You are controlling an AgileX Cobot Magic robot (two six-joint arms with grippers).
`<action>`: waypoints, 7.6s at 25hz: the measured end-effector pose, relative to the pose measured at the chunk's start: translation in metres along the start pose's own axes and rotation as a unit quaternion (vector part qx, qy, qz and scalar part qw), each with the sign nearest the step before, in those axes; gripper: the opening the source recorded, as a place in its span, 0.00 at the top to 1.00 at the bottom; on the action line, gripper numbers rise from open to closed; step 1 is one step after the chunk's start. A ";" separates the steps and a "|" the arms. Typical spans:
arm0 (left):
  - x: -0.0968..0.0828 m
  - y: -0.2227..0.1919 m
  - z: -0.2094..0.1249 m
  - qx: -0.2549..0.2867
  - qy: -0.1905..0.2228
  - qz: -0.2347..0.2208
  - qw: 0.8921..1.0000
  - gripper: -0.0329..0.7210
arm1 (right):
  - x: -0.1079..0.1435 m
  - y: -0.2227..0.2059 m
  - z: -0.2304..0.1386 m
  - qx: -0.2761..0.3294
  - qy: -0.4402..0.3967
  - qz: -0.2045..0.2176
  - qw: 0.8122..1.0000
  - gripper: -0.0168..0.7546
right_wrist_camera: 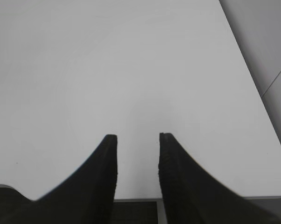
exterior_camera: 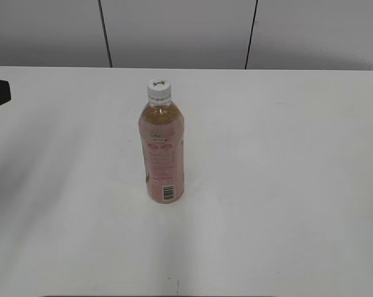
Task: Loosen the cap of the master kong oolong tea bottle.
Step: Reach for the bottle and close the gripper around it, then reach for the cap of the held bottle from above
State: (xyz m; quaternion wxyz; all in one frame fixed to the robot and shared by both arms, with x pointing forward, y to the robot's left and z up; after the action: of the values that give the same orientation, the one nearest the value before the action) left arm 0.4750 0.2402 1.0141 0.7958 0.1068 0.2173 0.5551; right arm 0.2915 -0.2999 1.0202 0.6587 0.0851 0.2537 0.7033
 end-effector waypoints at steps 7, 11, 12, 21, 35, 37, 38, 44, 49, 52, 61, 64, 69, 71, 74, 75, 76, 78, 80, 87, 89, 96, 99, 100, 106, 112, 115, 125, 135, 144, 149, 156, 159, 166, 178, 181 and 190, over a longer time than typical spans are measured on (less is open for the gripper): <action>-0.002 0.000 0.000 0.001 0.006 -0.008 1.000 0.31 | 0.000 0.000 0.000 0.000 0.000 0.000 1.000 0.66; 0.002 0.000 -0.004 0.013 0.027 0.006 1.000 0.31 | 0.000 0.000 0.000 0.000 0.000 0.000 1.000 0.66; 0.005 0.000 -0.006 0.017 0.026 0.015 0.999 0.31 | 0.000 0.000 0.000 0.000 0.000 0.000 1.000 0.66; 0.001 -0.004 -0.006 0.001 0.051 0.062 0.997 0.31 | 0.000 0.000 0.000 0.000 0.000 0.000 1.000 0.66; -0.057 -0.014 -0.056 -0.089 -0.082 -0.067 0.990 0.25 | 0.000 0.000 0.000 0.000 -0.001 0.000 1.000 0.66; -0.061 -0.021 -0.059 -0.087 -0.102 -0.075 0.988 0.23 | 0.000 0.000 0.000 0.000 -0.001 0.000 1.000 0.66; -0.061 -0.027 -0.065 -0.075 -0.105 -0.077 0.989 0.23 | 0.000 0.000 0.000 0.000 -0.001 0.000 1.000 0.66; -0.081 -0.057 -0.087 -0.066 -0.108 -0.140 0.982 0.21 | 0.000 0.000 0.000 0.000 -0.001 0.000 1.000 0.66; -0.085 -0.085 -0.121 -0.050 -0.101 -0.168 0.979 0.21 | 0.000 0.000 0.000 0.000 -0.001 0.000 1.000 0.66; -0.084 -0.100 -0.154 0.003 -0.104 -0.179 0.978 0.21 | 0.000 0.000 0.000 0.000 -0.001 0.000 1.000 0.66; -0.106 -0.136 -0.144 -0.013 -0.067 -0.219 0.973 0.21 | 0.000 0.000 0.000 0.000 -0.001 0.001 1.000 0.66; -0.110 -0.143 -0.136 -0.027 -0.067 -0.223 0.972 0.21 | 0.000 0.000 0.000 0.000 -0.001 0.001 1.000 0.66; -0.111 -0.153 -0.136 -0.031 -0.066 -0.222 0.972 0.21 | 0.000 0.000 0.000 0.000 -0.001 0.001 1.000 0.66; -0.111 -0.156 -0.132 -0.037 -0.063 -0.219 0.973 0.21 | 0.000 0.000 0.000 0.000 -0.001 0.001 1.000 0.66; -0.112 -0.160 -0.126 -0.048 -0.061 -0.217 0.973 0.21 | 0.000 0.000 0.000 0.000 -0.001 0.001 1.000 0.66; -0.113 -0.161 -0.123 -0.052 -0.060 -0.218 0.973 0.21 | 0.000 0.000 0.000 0.000 -0.001 0.001 1.000 0.66; -0.115 -0.163 -0.120 -0.057 -0.060 -0.219 0.972 0.21 | 0.000 0.000 0.000 0.000 -0.001 0.001 1.000 0.66; -0.118 -0.166 -0.114 -0.067 -0.059 -0.222 0.971 0.21 | 0.000 0.000 0.000 0.000 -0.001 0.001 1.000 0.66; -0.121 -0.169 -0.108 -0.077 -0.059 -0.225 0.969 0.21 | 0.000 0.000 0.000 0.000 -0.001 0.001 1.000 0.66; -0.125 -0.174 -0.097 -0.094 -0.057 -0.230 0.967 0.25 | 0.000 0.000 0.000 0.000 -0.001 0.001 1.000 0.66; -0.125 -0.175 -0.099 -0.092 -0.058 -0.230 0.967 0.30 | 0.000 0.000 0.000 0.000 -0.001 0.001 1.000 0.66; -0.124 -0.176 -0.099 -0.092 -0.060 -0.227 0.968 0.38 | 0.000 0.000 0.000 0.000 -0.001 0.001 1.000 0.66; -0.125 -0.176 -0.099 -0.091 -0.061 -0.229 0.967 0.38 | 0.000 0.000 0.000 0.000 -0.001 0.001 1.000 0.66; -0.125 -0.176 -0.100 -0.091 -0.063 -0.231 0.967 0.38 | 0.000 0.000 0.000 0.000 -0.001 0.001 1.000 0.66; -0.130 -0.174 -0.103 -0.088 -0.092 -0.245 0.961 0.38 | 0.000 0.000 0.000 0.000 -0.001 0.001 1.000 0.66; -0.134 -0.168 -0.102 -0.065 -0.139 -0.247 0.957 0.38 | 0.000 0.000 0.000 0.000 -0.001 0.001 1.000 0.66; -0.134 -0.165 -0.099 -0.055 -0.161 -0.242 0.955 0.38 | 0.000 0.000 0.000 0.000 -0.001 0.001 1.000 0.66; -0.139 -0.153 -0.093 -0.045 -0.194 -0.253 0.947 0.38 | 0.001 0.000 0.000 0.000 -0.006 0.002 1.000 0.66; -0.142 -0.145 -0.085 -0.045 -0.214 -0.257 0.941 0.38 | 0.044 -0.020 0.033 0.026 0.007 0.170 0.985 0.66; -0.144 -0.142 -0.089 -0.037 -0.251 -0.265 0.930 0.38 | 0.072 -0.065 0.140 0.072 -0.042 0.359 0.930 0.66; -0.143 -0.142 -0.090 -0.035 -0.255 -0.264 0.929 0.38 | 0.095 -0.092 0.175 0.116 -0.049 0.433 0.893 0.66; -0.145 -0.142 -0.088 -0.032 -0.271 -0.264 0.925 0.38 | 0.164 -0.124 0.191 0.191 -0.033 0.446 0.874 0.66; -0.145 -0.142 -0.089 -0.030 -0.278 -0.268 0.922 0.38 | 0.189 -0.141 0.192 0.227 -0.032 0.445 0.866 0.66; -0.141 -0.145 -0.095 -0.010 -0.301 -0.257 0.918 0.38 | 0.210 -0.173 0.196 0.297 -0.076 0.404 0.862 0.66; -0.139 -0.145 -0.097 -0.006 -0.320 -0.253 0.913 0.38 | 0.223 -0.202 0.185 0.388 -0.262 0.319 0.824 0.33; -0.139 -0.145 -0.097 -0.007 -0.324 -0.253 0.912 0.38 | 0.230 -0.205 0.183 0.406 -0.289 0.321 0.805 0.33; -0.138 -0.146 -0.097 -0.005 -0.324 -0.249 0.913 0.38 | 0.232 -0.209 0.179 0.417 -0.299 0.312 0.800 0.41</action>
State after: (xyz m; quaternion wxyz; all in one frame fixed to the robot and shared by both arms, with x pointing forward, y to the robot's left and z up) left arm 0.5120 0.0528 0.8994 0.9357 0.2187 -0.0357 0.2747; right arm 0.5295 -0.0305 1.0258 0.3476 0.6319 0.2732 0.6365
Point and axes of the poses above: a point on each arm's last joint axis where the gripper is mounted, y pointing back along that axis away from the gripper, x along the wrist's bending axis when the last joint is at zero, z = x × y, the point moved 7 cm from there along -y, pointing out along that axis toward the gripper, and after that the axes turned 7 degrees about y, right-handed, at the moved point
